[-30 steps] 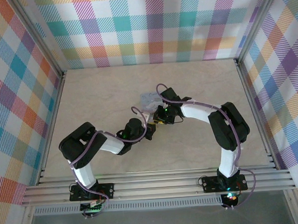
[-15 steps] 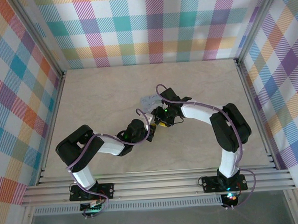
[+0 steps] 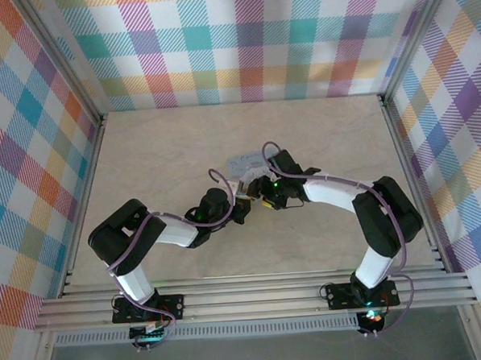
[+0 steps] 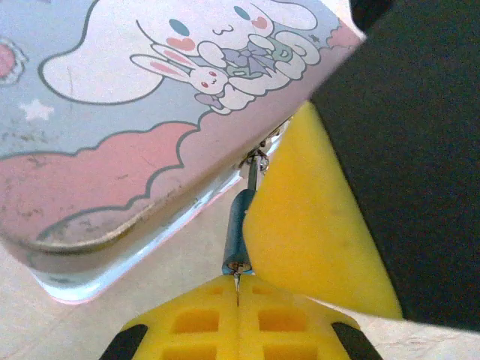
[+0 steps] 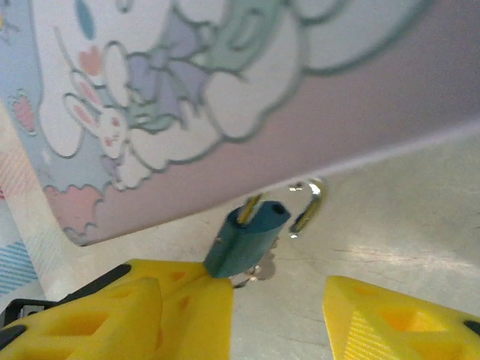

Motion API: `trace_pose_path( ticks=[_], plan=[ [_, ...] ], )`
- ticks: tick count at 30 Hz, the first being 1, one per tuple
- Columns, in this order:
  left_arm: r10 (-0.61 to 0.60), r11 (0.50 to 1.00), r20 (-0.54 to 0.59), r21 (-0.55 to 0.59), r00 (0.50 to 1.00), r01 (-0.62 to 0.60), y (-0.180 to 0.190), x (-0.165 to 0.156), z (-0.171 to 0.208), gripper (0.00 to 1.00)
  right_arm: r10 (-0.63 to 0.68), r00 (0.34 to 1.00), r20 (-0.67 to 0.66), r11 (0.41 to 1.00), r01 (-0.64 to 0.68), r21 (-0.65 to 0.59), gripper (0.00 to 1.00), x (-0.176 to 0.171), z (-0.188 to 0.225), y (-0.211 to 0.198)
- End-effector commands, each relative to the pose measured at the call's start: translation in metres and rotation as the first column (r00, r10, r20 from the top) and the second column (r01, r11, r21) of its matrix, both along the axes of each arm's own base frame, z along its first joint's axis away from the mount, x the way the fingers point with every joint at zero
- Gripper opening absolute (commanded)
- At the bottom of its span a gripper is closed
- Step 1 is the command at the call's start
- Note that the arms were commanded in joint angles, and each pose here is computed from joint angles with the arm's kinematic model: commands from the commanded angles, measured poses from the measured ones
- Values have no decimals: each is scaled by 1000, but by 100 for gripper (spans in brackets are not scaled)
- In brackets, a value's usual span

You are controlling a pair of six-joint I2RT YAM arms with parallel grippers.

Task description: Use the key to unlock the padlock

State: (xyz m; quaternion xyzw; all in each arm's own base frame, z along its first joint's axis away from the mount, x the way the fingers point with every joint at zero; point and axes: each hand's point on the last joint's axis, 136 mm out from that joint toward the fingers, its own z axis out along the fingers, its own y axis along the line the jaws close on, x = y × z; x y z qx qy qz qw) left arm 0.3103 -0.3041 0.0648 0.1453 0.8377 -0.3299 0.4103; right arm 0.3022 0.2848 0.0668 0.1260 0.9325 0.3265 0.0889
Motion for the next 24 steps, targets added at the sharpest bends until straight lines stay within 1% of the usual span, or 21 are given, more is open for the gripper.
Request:
trace_pose_path(
  ticks=[1, 6, 15, 24],
  plan=[
    [13, 987, -62, -162, 998, -23, -5, 2, 12, 0, -66, 996, 64, 997, 63, 50, 59, 12, 13, 4],
    [15, 964, -138, -260, 990, -50, -6, 5, 10, 0, -101, 993, 53, 993, 98, 60, 59, 13, 4, 1],
    [5, 935, -236, -344, 972, -88, -12, 7, 6, 0, -140, 989, 43, 985, 134, 109, 58, 12, -3, 2],
    [11, 876, -337, -450, 941, -172, -15, 9, 7, 0, -185, 982, 26, 972, 179, 154, 58, 8, -6, -1]
  ],
)
